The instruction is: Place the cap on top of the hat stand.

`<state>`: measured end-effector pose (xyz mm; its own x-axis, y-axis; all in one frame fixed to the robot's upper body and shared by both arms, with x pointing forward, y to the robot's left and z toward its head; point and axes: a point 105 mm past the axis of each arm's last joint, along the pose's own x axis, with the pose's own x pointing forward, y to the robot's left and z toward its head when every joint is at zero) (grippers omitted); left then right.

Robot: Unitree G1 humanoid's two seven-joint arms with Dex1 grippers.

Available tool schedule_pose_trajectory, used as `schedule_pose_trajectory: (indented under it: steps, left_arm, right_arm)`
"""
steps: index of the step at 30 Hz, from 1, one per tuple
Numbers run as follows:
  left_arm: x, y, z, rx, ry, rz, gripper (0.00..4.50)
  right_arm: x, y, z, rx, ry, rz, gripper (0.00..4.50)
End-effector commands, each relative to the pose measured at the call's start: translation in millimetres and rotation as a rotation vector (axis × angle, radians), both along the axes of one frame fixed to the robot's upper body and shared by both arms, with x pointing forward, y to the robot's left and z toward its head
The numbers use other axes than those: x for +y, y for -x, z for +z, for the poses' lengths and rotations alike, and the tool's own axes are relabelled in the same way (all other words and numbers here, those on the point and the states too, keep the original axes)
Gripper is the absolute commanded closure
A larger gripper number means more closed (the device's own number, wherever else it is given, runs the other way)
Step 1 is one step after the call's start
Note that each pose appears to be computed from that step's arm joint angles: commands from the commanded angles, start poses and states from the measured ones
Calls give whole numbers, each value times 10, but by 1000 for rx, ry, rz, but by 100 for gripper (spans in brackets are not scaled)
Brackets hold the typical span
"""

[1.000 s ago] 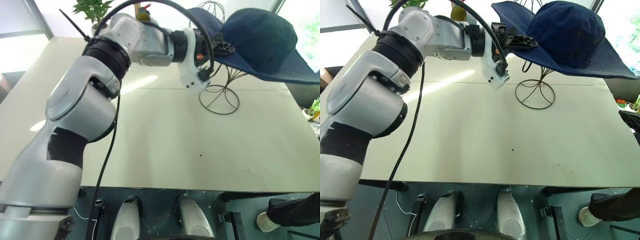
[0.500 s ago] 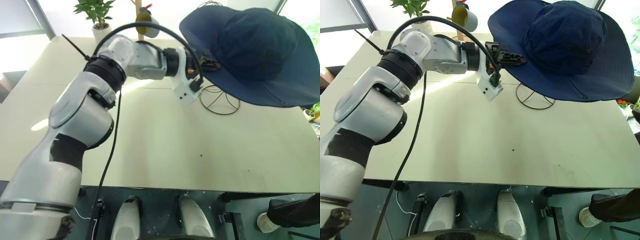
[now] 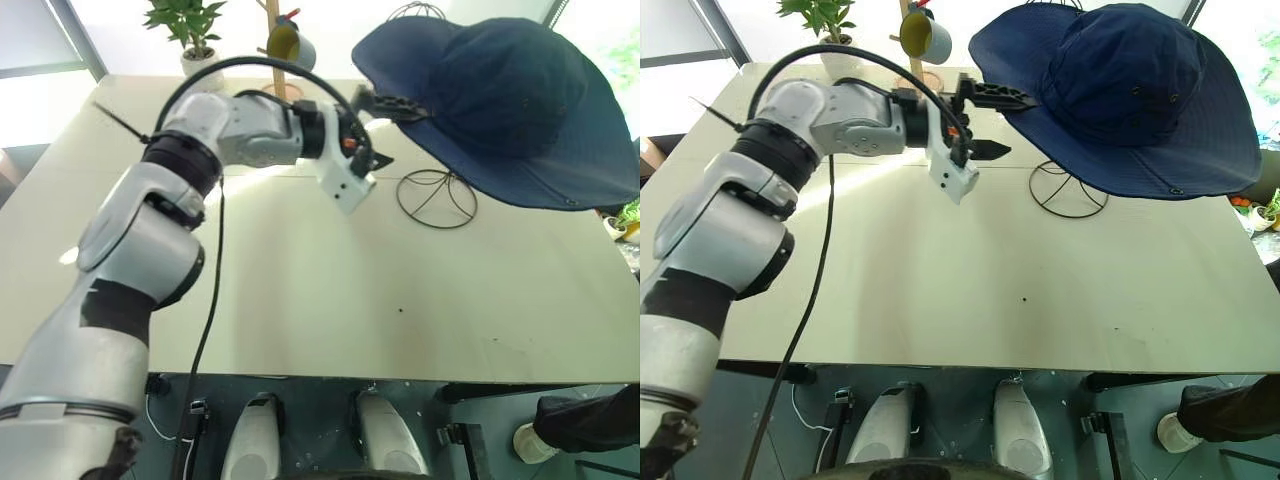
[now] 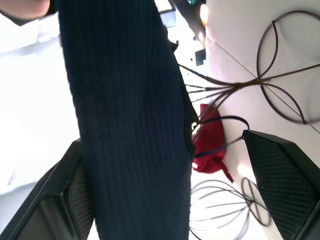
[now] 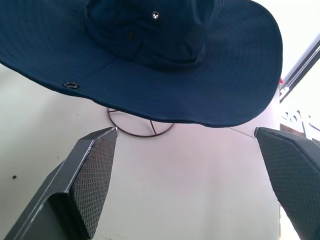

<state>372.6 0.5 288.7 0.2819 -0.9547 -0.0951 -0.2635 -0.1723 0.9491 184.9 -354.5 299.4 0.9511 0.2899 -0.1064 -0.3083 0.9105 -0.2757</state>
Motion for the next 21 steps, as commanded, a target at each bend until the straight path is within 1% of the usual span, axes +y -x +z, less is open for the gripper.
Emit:
schedule_pose_trajectory:
  steps: [1, 2, 3, 5, 8, 10, 12, 13, 15, 17, 21]
  left_arm:
    - [219, 17, 275, 159, 162, 41, 1]
    - [321, -2, 328, 259, 219, 72, 1]
    - [466, -39, 406, 412, 297, 112, 1]
    - [729, -34, 522, 734, 412, 135, 1]
    - [1045, 119, 693, 1157, 506, 70, 1]
    - [1294, 220, 818, 1345, 518, 34, 1]
    - [1421, 259, 871, 1424, 523, 37, 1]
    - [1474, 318, 890, 1455, 487, 25, 1]
    - [1542, 402, 933, 1478, 435, 2, 1]
    - [1571, 410, 944, 1490, 416, 9, 1]
    - [1553, 400, 841, 1470, 332, 56, 1]
  right_arm:
    - [-11, -5, 107, -27, 42, 3, 0]
    - [-23, -13, 117, -25, 43, 4, 0]
    - [-41, -24, 131, -23, 45, 5, 0]
    - [-78, -42, 155, -17, 47, 8, 0]
    - [-112, -66, 168, 8, 58, 24, 0]
    - [-139, -95, 192, 22, 66, 36, 0]
    - [-159, -117, 213, 26, 67, 41, 0]
    - [-164, -133, 226, 29, 68, 47, 0]
    - [-159, -159, 242, 33, 69, 63, 0]
    - [-142, -178, 248, 38, 69, 82, 0]
    - [-66, -207, 245, 49, 78, 127, 0]
